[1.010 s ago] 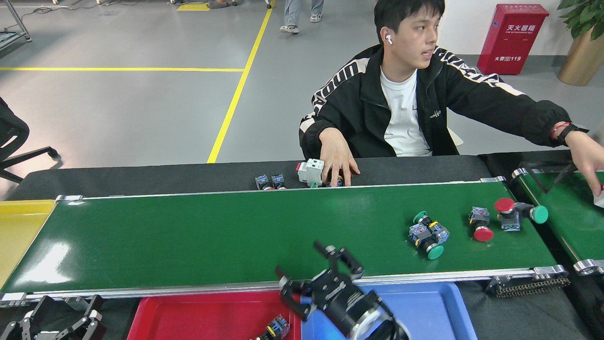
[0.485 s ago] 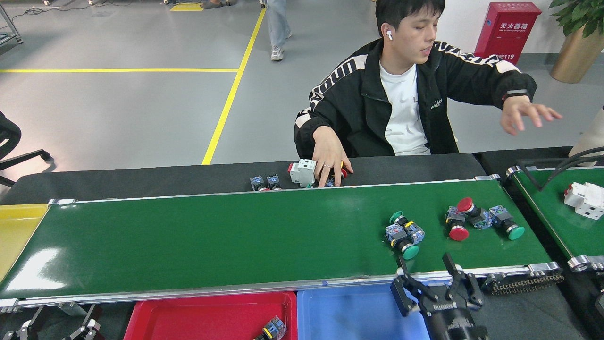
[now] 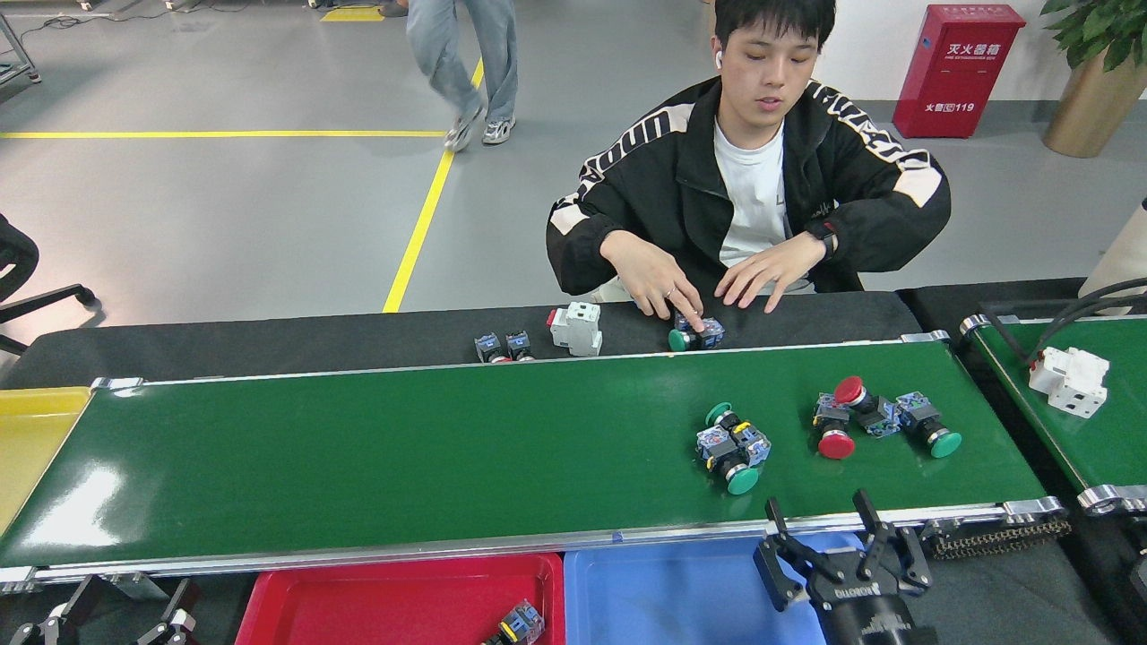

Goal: Pick switch part from conveyor to tray

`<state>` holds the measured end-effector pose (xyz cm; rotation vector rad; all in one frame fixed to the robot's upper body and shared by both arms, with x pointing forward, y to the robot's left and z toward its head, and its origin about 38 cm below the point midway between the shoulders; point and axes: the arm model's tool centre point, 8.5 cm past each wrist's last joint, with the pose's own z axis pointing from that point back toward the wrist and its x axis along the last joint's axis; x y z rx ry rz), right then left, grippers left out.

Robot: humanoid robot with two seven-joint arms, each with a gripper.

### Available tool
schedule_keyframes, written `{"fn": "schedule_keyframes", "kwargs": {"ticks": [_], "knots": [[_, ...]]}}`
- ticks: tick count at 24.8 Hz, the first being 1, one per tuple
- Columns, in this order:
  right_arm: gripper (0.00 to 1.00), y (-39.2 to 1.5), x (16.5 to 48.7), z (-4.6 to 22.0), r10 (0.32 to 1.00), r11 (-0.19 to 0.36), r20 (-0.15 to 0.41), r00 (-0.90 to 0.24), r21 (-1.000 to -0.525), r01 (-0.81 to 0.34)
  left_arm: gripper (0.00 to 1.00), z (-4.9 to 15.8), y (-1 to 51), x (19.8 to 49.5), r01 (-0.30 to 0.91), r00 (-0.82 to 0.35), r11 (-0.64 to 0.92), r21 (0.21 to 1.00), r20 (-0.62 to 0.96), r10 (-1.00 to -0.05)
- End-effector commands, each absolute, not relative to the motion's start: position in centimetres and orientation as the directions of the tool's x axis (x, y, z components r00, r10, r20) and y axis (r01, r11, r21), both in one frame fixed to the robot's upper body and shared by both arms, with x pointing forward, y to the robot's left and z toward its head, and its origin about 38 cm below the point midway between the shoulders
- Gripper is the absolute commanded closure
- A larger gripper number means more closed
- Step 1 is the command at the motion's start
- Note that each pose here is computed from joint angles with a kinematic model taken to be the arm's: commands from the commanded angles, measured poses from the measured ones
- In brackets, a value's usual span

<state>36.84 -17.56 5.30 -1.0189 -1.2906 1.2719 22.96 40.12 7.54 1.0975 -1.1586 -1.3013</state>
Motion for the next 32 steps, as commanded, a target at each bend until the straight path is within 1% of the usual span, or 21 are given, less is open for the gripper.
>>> {"fn": "schedule_keyframes", "kwargs": {"ticks": [1, 3, 8, 10, 13, 15, 17, 18, 20, 22, 23, 26, 28, 31, 32], "knots": [[0.00, -16.3, 38.7, 5.5, 0.986, 0.062, 0.076, -0.151, -0.993, -0.096, 0.00, 8.3, 40.2, 23.2, 0.092, -0.054, -0.015, 0.996, -0.010, -0.998], [0.00, -15.3, 40.0, 5.2, 0.985, 0.059, 0.075, -0.155, -0.992, -0.109, 0.00, 8.2, 40.2, 23.2, 0.095, -0.053, -0.016, 0.995, -0.011, -0.999], [0.00, -14.6, 41.3, 5.0, 0.986, 0.057, 0.075, -0.152, -0.991, -0.124, 0.00, 8.2, 40.2, 23.3, 0.098, -0.053, -0.018, 0.995, -0.012, -0.999], [0.00, -14.6, 42.5, 5.2, 0.987, 0.047, 0.065, -0.147, -0.991, -0.124, 0.00, 8.2, 40.1, 23.3, 0.098, -0.056, -0.017, 0.995, -0.012, -0.998], [0.00, -13.0, 44.2, 4.9, 0.986, 0.053, 0.076, -0.149, -0.987, -0.152, 0.00, 8.3, 40.1, 23.4, 0.097, -0.057, -0.020, 0.995, -0.014, -0.998], [0.00, -11.7, 45.3, 4.1, 0.985, 0.037, 0.067, -0.156, -0.981, -0.188, 0.00, 8.4, 40.1, 23.7, 0.092, -0.061, -0.022, 0.996, -0.016, -0.998], [0.02, -10.9, 46.4, 4.3, 0.985, 0.029, 0.060, -0.159, -0.980, -0.195, 0.00, 8.5, 40.1, 23.8, 0.089, -0.059, -0.022, 0.996, -0.017, -0.998], [0.07, -10.8, 46.8, 4.6, 0.985, 0.027, 0.059, -0.160, -0.981, -0.192, 0.00, 8.5, 40.1, 23.8, 0.090, -0.061, -0.022, 0.996, -0.017, -0.998], [0.30, -11.0, 46.8, 4.6, 0.984, 0.021, 0.053, -0.171, -0.982, -0.188, 0.00, 8.5, 40.1, 23.8, 0.090, -0.061, -0.022, 0.996, -0.017, -0.998], [0.85, -10.7, 46.7, 4.6, 0.970, 0.017, 0.062, -0.237, -0.982, -0.187, 0.00, 8.5, 40.1, 23.8, 0.091, -0.059, -0.022, 0.996, -0.017, -0.998], [0.89, -10.7, 46.6, 4.6, 0.958, 0.015, 0.067, -0.278, -0.982, -0.187, 0.00, 8.5, 40.0, 23.8, 0.093, -0.060, -0.022, 0.995, -0.016, -0.998], [0.91, -10.1, 46.4, 5.4, 0.944, 0.024, 0.077, -0.321, -0.986, -0.165, 0.00, 8.4, 40.1, 23.7, 0.095, -0.057, -0.022, 0.995, -0.016, -0.998], [0.90, -9.3, 46.0, 6.9, 0.927, 0.047, 0.089, -0.364, -0.991, -0.123, 0.00, 8.4, 40.1, 23.7, 0.096, -0.057, -0.020, 0.995, -0.015, -0.998], [0.89, -7.8, 42.8, 9.4, 0.857, 0.100, 0.107, -0.504, -0.994, -0.041, 0.00, 8.3, 40.1, 23.6, 0.098, -0.053, -0.021, 0.995, -0.016, -0.998], [0.89, -7.4, 41.6, 9.8, 0.832, 0.114, 0.110, -0.544, -0.993, -0.028, 0.00, 8.3, 40.1, 23.6, 0.097, -0.053, -0.019, 0.995, -0.014, -0.998]]}}
